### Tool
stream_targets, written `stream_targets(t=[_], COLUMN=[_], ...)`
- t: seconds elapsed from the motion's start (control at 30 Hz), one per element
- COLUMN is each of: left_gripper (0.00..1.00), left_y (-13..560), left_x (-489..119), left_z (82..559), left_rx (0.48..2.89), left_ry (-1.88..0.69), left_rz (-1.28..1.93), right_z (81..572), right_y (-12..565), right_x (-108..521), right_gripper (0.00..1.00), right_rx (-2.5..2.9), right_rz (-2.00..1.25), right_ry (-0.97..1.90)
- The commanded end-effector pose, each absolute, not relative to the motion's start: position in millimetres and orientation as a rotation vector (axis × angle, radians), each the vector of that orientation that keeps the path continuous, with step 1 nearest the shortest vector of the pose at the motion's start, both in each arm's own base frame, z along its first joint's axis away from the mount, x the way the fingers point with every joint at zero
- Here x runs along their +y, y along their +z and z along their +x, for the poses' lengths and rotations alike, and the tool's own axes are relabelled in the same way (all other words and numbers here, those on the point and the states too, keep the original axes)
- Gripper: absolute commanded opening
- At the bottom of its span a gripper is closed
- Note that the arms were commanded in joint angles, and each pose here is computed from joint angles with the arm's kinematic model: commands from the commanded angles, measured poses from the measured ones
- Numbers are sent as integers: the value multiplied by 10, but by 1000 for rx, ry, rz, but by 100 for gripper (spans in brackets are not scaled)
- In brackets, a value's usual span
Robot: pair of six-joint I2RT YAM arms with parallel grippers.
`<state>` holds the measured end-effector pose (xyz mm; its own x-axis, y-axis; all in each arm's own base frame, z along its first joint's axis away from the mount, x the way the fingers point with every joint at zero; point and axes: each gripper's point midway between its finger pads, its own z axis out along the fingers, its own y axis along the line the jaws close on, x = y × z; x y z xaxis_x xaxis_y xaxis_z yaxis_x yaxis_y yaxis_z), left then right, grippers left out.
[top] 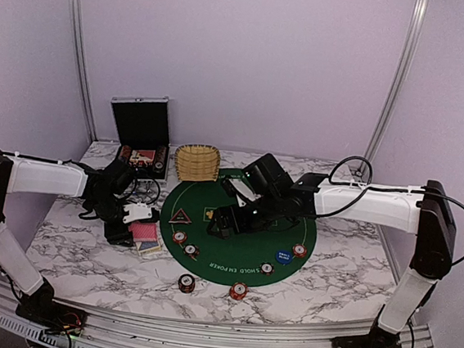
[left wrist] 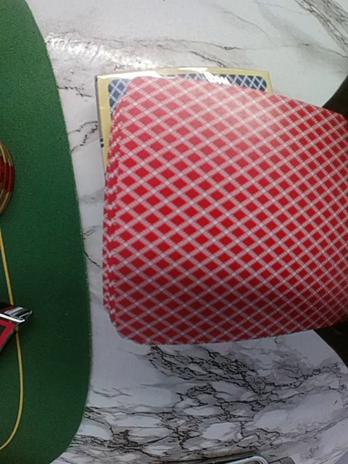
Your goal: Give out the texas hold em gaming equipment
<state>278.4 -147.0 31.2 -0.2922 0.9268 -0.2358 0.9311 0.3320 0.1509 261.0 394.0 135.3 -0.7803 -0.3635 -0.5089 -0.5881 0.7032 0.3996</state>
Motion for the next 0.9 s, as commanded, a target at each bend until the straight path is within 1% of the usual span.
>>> stream_targets(t=[0.0,0.37,0.63,0.87], left_gripper=[12,6,4,1], left_y=[368,564,665,794], left_x=[-1511,-1608,-1658,-1713], left_z=[2711,2734,2704,2754], left_rx=[2332,2308,2303,2278], left_ry=[-92,-152,-193,-168], left_rz=[1645,1622,1612,1610], right_z=[2631,2665,2680,2659], right_y=[1418,1370,1451,1512], right_x=[3992,4008,4192,4376], right_gripper=[97,96,94,93], right_rx=[2496,2507,2476,2441], right_rz=[-720,-658,-631,-606], right_ry=[836,946,1155,1350])
